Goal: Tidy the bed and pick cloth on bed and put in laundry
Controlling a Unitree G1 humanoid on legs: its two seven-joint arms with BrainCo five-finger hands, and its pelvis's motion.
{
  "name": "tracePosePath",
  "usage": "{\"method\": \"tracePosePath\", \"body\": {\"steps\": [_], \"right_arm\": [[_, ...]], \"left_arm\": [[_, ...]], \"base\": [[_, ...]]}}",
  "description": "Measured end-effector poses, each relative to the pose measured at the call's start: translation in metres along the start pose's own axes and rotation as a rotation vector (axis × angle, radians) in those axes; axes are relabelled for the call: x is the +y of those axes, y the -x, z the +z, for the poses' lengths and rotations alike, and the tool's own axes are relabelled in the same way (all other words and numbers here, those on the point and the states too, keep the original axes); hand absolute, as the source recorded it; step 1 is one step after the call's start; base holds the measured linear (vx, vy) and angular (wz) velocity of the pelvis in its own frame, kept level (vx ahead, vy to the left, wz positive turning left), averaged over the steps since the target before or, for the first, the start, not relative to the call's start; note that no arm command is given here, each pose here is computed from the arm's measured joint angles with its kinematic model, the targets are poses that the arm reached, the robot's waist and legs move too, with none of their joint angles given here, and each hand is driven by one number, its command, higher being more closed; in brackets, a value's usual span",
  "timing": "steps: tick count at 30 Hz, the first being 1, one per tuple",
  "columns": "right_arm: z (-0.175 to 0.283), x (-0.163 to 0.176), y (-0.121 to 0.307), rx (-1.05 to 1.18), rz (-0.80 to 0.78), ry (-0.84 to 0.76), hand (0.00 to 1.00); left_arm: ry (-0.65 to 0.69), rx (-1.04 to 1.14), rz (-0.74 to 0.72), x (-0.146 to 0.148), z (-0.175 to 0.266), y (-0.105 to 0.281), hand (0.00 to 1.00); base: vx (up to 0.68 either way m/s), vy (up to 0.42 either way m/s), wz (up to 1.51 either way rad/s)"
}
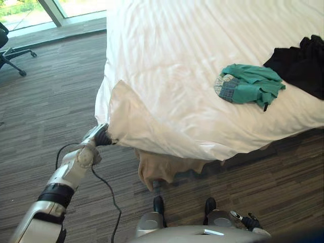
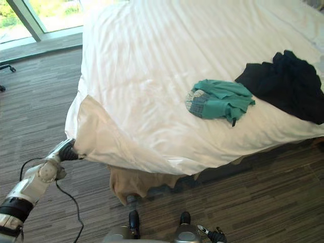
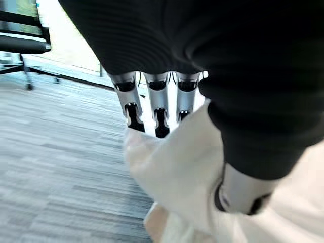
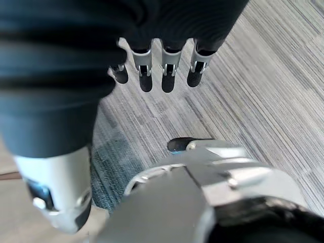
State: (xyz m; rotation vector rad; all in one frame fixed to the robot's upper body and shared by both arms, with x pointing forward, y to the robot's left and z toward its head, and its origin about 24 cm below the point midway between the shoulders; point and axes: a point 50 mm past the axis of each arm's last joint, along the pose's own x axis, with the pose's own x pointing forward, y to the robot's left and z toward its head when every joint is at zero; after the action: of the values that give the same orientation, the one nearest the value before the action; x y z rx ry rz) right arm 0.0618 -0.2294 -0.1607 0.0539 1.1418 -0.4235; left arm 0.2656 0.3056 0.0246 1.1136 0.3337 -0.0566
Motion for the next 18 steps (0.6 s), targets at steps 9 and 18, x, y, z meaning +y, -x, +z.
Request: {"method": "tracePosePath", "body": {"steps": [9, 18], "right_arm": [[-0.013, -0.004, 0.001, 0.068, -0.012, -0.002, 0.00], [-0.012, -0.002, -0.001, 0.090, -0.016, -0.030, 0.00]], "left_arm": [[0.230, 0.461, -0.079, -0.066, -0.094, 0.058, 0.00], [0.469, 0.856, -0.148, -0.142, -0.133, 0.134, 0.00]], "base": [[0.02, -0.007, 0.27], [-0.02, -0.005, 0.08]]}}
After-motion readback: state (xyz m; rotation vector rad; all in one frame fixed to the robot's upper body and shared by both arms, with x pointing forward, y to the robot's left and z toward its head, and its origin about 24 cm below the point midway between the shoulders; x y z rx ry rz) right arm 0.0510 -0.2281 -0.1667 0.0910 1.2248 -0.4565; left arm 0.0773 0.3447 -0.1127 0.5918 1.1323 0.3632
